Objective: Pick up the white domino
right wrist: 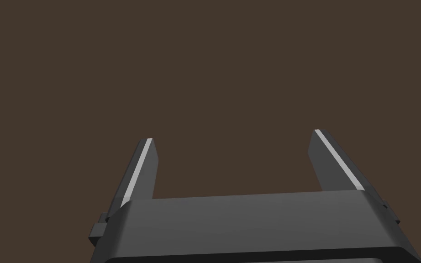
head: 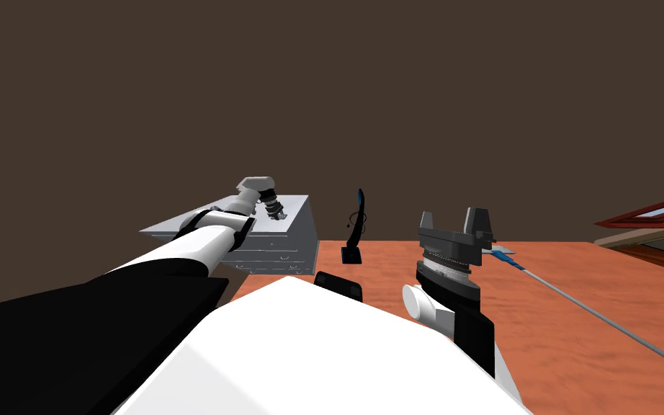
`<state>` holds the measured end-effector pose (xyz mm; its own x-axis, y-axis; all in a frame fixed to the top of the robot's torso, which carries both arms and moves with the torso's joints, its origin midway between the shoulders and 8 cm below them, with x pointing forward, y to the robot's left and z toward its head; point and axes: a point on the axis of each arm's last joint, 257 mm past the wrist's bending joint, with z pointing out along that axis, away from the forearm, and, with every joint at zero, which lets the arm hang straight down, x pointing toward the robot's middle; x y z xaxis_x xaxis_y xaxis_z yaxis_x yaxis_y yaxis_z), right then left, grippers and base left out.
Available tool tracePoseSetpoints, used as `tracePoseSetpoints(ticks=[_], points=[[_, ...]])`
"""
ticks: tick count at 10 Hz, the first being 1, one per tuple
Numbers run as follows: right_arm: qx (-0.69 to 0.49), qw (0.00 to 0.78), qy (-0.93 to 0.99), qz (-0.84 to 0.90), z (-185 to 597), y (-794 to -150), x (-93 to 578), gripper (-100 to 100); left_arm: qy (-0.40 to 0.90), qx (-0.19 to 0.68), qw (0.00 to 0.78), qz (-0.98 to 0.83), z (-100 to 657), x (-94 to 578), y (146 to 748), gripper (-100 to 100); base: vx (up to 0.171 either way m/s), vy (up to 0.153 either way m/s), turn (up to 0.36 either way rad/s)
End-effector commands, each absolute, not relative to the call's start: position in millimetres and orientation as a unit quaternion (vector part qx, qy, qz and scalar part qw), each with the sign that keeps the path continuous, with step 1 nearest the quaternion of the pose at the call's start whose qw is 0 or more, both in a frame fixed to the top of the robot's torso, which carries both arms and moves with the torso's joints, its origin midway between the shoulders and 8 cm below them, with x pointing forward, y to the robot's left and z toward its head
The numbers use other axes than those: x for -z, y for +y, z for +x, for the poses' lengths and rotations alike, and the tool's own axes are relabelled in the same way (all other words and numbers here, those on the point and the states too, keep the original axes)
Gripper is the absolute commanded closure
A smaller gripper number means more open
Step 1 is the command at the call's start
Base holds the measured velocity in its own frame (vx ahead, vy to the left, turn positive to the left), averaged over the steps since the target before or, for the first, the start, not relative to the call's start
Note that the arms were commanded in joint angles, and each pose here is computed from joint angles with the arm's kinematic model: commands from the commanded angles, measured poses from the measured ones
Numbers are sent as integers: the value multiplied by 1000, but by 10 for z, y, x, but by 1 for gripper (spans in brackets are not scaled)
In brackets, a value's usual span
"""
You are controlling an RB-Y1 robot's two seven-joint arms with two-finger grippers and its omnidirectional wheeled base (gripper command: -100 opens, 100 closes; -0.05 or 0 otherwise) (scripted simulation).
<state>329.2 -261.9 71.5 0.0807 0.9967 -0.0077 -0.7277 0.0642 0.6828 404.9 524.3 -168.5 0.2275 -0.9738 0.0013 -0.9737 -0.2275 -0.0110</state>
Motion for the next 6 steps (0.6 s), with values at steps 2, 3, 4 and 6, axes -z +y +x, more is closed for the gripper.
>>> tracePoseSetpoints(ticks=[2,3,4,6], points=[[-630,685,251,267,3292,-2619,-715,0,622,4,4,-783,4050,1684,5242,100,0,0,0],[-630,685,251,267,3292,-2619,-715,0,622,4,4,-783,4051,1684,5242,0,0,0,0],[-630,685,251,267,3292,-2619,-715,0,622,4,4,-783,4015,1571,5244,100,8,-2,11],[-630,685,251,267,3292,-2619,-715,0,622,5,5,-783,4036,1563,5242,100,14,-3,9]])
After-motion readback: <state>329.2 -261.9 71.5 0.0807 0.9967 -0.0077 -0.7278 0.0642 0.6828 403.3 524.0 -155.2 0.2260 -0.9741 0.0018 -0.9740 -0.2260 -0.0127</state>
